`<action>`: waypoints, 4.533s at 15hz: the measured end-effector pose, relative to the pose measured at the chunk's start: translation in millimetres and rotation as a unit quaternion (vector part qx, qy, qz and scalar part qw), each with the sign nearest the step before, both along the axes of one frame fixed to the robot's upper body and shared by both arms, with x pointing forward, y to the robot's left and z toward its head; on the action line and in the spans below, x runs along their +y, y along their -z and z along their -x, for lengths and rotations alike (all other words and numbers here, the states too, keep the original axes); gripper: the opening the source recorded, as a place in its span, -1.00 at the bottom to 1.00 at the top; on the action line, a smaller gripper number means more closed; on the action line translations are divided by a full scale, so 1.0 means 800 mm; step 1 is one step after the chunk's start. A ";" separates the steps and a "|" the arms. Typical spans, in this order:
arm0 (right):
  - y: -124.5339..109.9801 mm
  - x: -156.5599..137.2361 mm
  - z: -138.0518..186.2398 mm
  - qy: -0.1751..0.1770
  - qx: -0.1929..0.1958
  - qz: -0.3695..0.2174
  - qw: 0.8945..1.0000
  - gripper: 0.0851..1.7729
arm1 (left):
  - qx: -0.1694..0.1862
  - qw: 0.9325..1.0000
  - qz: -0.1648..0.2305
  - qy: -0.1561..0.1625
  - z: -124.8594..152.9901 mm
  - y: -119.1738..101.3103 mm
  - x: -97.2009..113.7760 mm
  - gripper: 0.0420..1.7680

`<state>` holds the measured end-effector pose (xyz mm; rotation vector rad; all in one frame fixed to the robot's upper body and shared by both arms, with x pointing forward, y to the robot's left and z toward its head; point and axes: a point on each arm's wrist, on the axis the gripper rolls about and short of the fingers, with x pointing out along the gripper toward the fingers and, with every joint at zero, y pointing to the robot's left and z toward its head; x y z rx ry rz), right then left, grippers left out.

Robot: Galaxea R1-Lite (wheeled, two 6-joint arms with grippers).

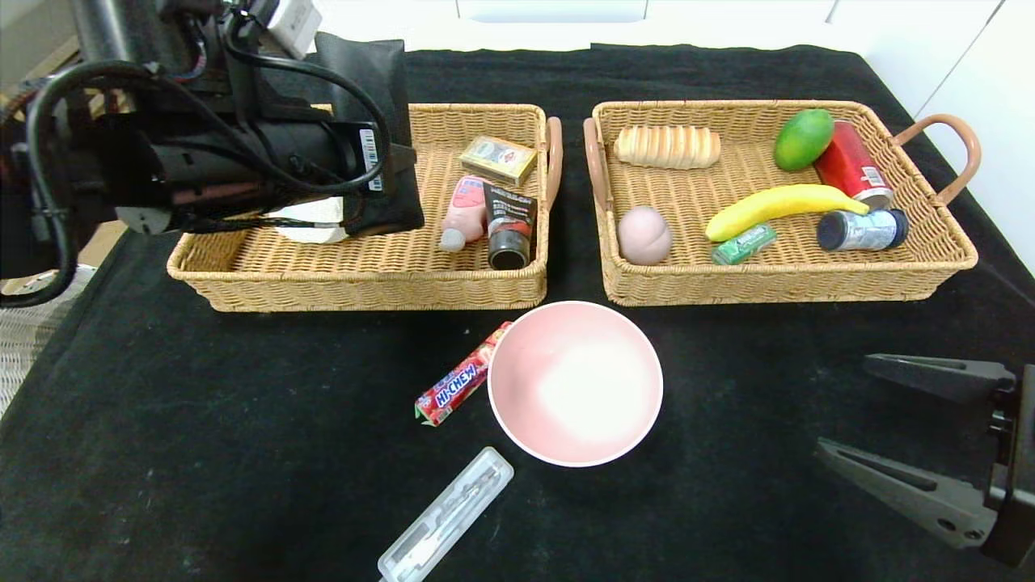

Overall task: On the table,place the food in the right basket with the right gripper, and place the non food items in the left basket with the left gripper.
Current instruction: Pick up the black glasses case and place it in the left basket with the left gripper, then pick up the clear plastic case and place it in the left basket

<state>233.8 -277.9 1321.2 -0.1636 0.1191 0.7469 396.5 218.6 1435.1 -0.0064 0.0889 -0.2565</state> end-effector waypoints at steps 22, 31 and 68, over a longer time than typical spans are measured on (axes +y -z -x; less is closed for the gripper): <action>-0.001 -0.001 0.004 -0.001 -0.004 -0.002 1.000 0.93 | 0.048 0.995 -0.072 0.040 0.031 0.027 -0.014 0.80; -0.004 -0.001 0.008 -0.007 -0.010 -0.004 1.000 0.93 | 0.192 0.954 -0.192 0.130 0.153 0.085 -0.006 0.90; 0.001 0.000 0.006 -0.007 -0.003 0.001 1.000 0.93 | 0.288 0.872 -0.364 0.157 0.169 0.198 -0.075 0.94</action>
